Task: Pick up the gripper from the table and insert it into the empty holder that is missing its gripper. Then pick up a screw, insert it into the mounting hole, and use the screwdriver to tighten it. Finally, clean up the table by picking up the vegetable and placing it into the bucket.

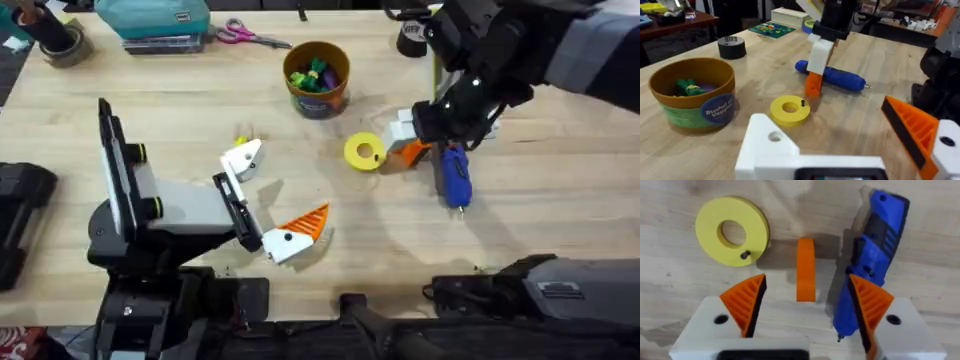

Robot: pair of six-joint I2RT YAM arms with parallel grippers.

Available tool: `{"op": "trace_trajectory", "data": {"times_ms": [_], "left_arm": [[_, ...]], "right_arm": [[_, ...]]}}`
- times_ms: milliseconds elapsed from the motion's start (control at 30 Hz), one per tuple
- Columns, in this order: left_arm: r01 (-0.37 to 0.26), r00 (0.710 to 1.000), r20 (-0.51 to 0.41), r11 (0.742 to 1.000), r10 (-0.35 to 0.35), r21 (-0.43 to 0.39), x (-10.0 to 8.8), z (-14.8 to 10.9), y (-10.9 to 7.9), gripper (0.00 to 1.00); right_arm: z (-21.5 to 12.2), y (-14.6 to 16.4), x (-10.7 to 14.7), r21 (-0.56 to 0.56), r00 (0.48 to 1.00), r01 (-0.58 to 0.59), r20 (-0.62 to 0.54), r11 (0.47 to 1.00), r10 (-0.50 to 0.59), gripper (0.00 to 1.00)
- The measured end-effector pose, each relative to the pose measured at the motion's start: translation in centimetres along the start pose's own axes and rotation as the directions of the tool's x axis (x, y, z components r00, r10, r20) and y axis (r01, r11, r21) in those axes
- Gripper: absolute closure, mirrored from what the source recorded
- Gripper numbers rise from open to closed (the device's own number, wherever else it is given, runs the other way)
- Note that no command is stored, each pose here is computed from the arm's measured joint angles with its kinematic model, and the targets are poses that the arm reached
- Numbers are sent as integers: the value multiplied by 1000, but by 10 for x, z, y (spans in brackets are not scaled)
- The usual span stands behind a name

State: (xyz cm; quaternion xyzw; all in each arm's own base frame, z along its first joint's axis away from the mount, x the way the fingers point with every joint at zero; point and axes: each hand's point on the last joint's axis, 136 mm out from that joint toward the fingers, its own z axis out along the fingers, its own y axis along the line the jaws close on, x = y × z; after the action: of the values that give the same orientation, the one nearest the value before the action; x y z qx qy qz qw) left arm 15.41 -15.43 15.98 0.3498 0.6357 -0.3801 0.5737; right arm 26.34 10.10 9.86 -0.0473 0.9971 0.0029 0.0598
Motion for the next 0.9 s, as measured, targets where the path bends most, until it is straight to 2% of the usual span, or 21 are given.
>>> {"op": "trace_trajectory", "data": {"times_ms": [267, 467, 700, 767, 900], "left_arm": [[-1, 1000, 0, 1000, 1, 0, 0, 0, 0, 16], [0, 1000, 0, 1000, 0, 0, 0, 0, 0, 15], [0, 1000, 0, 1000, 0, 0, 0, 0, 0, 15], [0, 1000, 0, 1000, 0, 0, 0, 0, 0, 15], [0, 1000, 0, 1000, 0, 0, 0, 0, 0, 15]], "right_arm": [[3, 0, -5, 4, 1000, -18, 21, 1000, 18, 6], [14, -1, 7, -1, 1000, -24, -13, 1000, 24, 6], [15, 1, 5, -8, 1000, -25, -6, 1000, 25, 15], [15, 1, 5, -8, 1000, -25, -5, 1000, 25, 55], [15, 1, 3, -11, 1000, -25, 1, 1000, 25, 209]]}}
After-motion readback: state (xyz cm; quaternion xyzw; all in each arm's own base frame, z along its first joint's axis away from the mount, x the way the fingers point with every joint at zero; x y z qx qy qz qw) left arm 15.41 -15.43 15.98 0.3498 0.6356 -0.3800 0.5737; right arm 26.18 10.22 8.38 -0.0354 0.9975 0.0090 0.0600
